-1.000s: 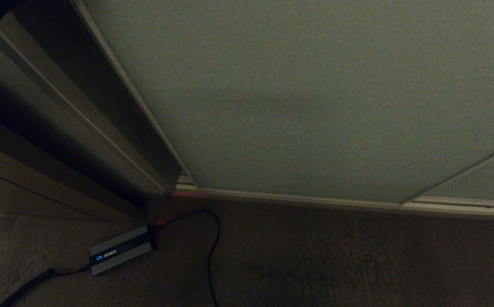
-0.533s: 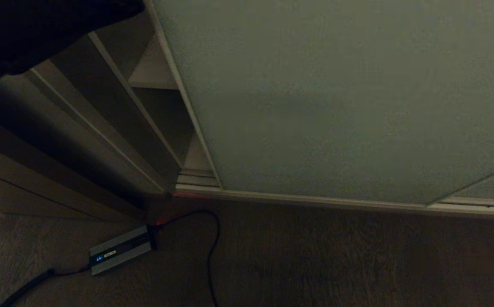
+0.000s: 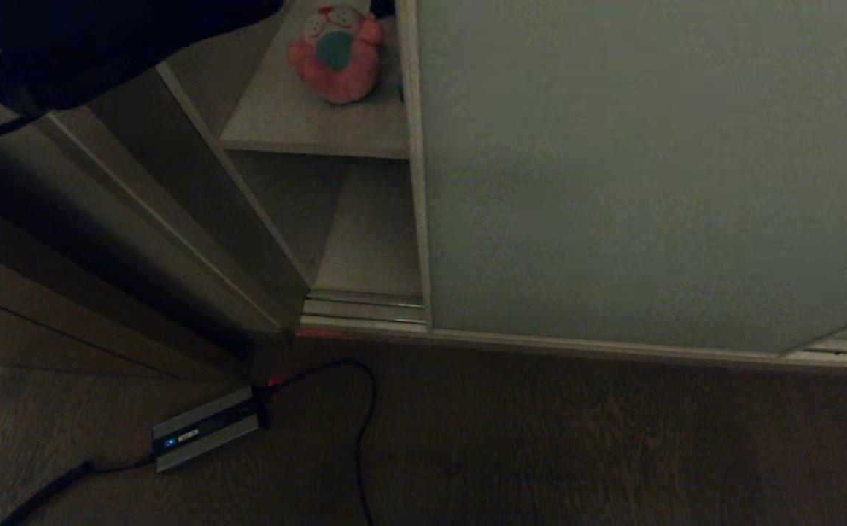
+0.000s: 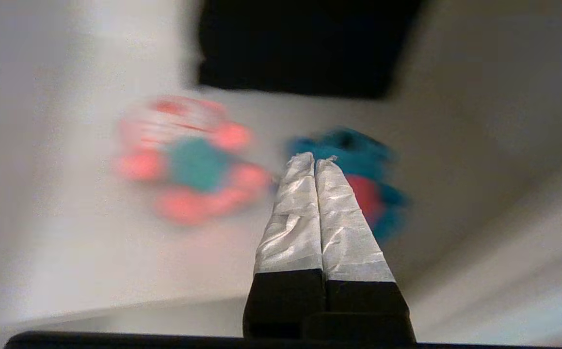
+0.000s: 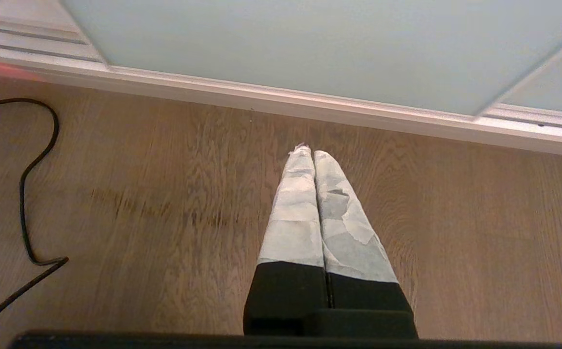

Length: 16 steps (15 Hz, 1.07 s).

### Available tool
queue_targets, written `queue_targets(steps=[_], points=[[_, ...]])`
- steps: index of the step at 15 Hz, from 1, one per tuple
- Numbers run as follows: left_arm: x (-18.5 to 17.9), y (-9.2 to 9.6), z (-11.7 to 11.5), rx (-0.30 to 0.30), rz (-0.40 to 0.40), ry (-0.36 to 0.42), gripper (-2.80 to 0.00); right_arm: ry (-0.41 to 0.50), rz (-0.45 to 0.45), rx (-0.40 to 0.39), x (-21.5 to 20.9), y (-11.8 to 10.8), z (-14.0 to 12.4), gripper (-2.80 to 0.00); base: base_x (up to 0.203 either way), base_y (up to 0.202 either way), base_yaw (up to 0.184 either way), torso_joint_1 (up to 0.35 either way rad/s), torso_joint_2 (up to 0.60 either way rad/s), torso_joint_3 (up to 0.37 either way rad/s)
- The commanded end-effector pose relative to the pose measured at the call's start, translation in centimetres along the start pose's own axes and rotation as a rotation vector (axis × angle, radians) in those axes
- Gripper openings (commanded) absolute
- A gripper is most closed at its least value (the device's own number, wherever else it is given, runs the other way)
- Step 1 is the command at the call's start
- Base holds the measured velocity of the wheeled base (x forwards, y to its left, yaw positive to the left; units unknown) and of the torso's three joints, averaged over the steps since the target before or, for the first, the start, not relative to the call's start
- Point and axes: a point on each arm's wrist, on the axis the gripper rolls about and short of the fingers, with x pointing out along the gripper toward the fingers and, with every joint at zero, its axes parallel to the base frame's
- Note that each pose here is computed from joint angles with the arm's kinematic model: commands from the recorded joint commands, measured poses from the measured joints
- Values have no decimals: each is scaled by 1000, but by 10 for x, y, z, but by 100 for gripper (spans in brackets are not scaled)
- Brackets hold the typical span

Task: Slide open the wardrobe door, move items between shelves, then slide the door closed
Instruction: Open the door

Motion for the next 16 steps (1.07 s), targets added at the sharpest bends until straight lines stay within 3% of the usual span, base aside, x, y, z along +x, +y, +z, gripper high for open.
queue_targets(steps=[1,4,5,8,11,14,16], points=[[-35,24,35,50,100,15,-280,5,0,0,0,0,-1,-280,0,0,0,0,0,0],[-109,31,62,79,180,185,-280,3,0,0,0,0,-1,-280,0,0,0,0,0,0],[-139,28,60,82,201,237,-280,5,0,0,0,0,-1,-280,0,0,0,0,0,0],[-239,13,22,79,246,361,-280,3,0,0,0,0,-1,-280,0,0,0,0,0,0],[-325,0,-36,77,303,456,-280,4,0,0,0,0,-1,-280,0,0,0,0,0,0],[-377,-6,-98,96,335,540,-280,6,0,0,0,0,-1,-280,0,0,0,0,0,0],[-396,-9,-118,142,334,514,-280,5,0,0,0,0,-1,-280,0,0,0,0,0,0]])
